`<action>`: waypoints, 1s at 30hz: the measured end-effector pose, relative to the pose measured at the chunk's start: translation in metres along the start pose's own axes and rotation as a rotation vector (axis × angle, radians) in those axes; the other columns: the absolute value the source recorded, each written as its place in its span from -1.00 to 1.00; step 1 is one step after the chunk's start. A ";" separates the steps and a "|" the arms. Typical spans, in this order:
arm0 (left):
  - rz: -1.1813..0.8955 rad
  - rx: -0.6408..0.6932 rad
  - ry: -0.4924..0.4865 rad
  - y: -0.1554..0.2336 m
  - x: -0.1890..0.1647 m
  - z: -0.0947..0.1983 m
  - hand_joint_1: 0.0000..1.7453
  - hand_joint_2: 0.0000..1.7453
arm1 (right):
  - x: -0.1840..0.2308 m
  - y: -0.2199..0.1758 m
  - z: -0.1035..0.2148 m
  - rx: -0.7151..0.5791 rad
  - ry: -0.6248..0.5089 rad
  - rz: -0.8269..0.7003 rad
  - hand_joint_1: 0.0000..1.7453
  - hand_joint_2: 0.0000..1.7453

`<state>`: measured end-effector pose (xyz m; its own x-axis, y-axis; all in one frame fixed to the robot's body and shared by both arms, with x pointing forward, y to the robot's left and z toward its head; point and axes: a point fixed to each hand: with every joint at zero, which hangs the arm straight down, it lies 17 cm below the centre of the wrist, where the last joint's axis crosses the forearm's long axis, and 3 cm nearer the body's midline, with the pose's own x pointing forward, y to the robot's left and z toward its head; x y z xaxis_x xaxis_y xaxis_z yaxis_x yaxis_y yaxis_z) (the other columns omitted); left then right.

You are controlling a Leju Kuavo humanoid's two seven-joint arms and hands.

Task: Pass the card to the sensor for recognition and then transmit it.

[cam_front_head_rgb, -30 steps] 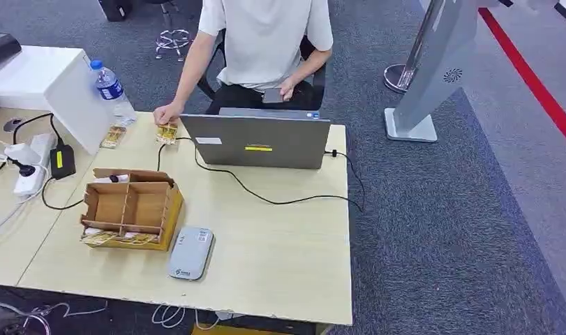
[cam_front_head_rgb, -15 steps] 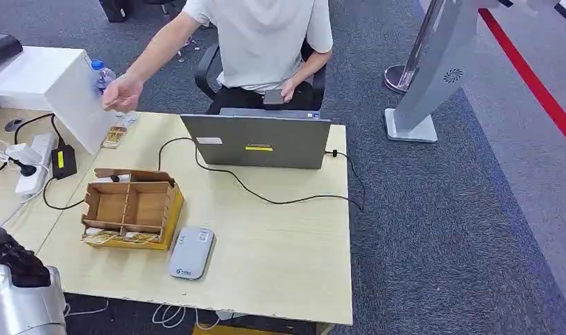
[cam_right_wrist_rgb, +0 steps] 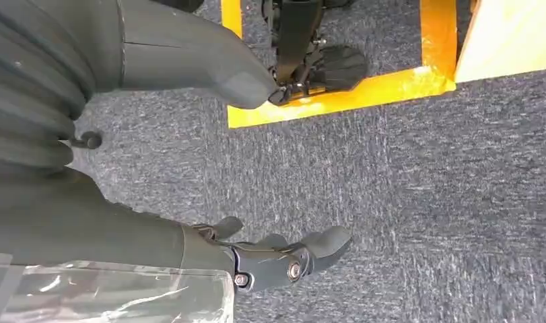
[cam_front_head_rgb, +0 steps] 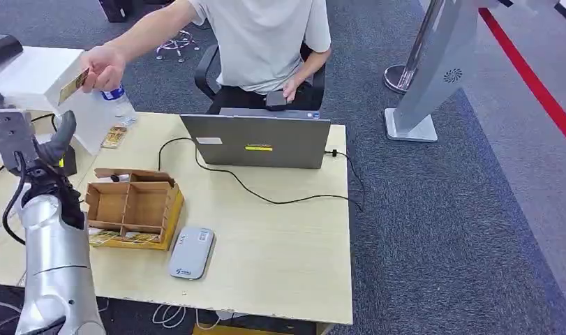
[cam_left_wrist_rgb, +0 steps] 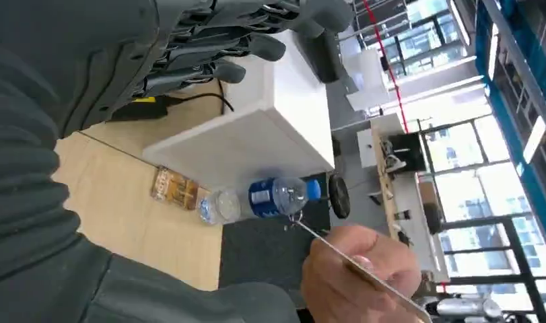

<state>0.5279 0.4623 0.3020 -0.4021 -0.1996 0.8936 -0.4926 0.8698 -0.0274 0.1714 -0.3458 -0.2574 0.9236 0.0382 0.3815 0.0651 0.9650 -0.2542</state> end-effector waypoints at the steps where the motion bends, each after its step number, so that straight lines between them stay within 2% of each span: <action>1: -0.017 -0.021 0.004 -0.009 0.001 -0.003 -1.00 1.00 | 0.000 0.001 0.000 0.002 0.000 0.002 -1.00 1.00; 5: -0.090 -0.102 0.010 -0.045 0.008 -0.017 -1.00 1.00 | 0.000 0.001 0.000 0.005 0.003 0.008 -1.00 1.00; 6: -0.118 -0.123 0.014 -0.055 0.009 -0.020 1.00 1.00 | -0.001 0.002 0.000 0.007 0.007 0.009 -1.00 1.00; 13: -0.299 -0.254 0.007 -0.111 0.024 -0.042 1.00 1.00 | 0.003 0.007 0.000 0.022 0.009 0.020 -1.00 1.00; 21: -0.530 -0.348 -0.010 -0.154 0.039 -0.062 1.00 1.00 | 0.004 0.012 0.001 0.035 0.010 0.031 -1.00 1.00; 30: -0.813 -0.376 -0.063 -0.177 0.066 -0.089 1.00 1.00 | 0.003 0.017 0.002 0.049 0.018 0.050 -1.00 1.00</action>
<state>0.6571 0.3353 0.4054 -0.0858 -0.8331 0.5464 -0.3630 0.5369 0.7616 0.1748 -0.3289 -0.2586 0.9319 0.0826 0.3531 0.0003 0.9735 -0.2286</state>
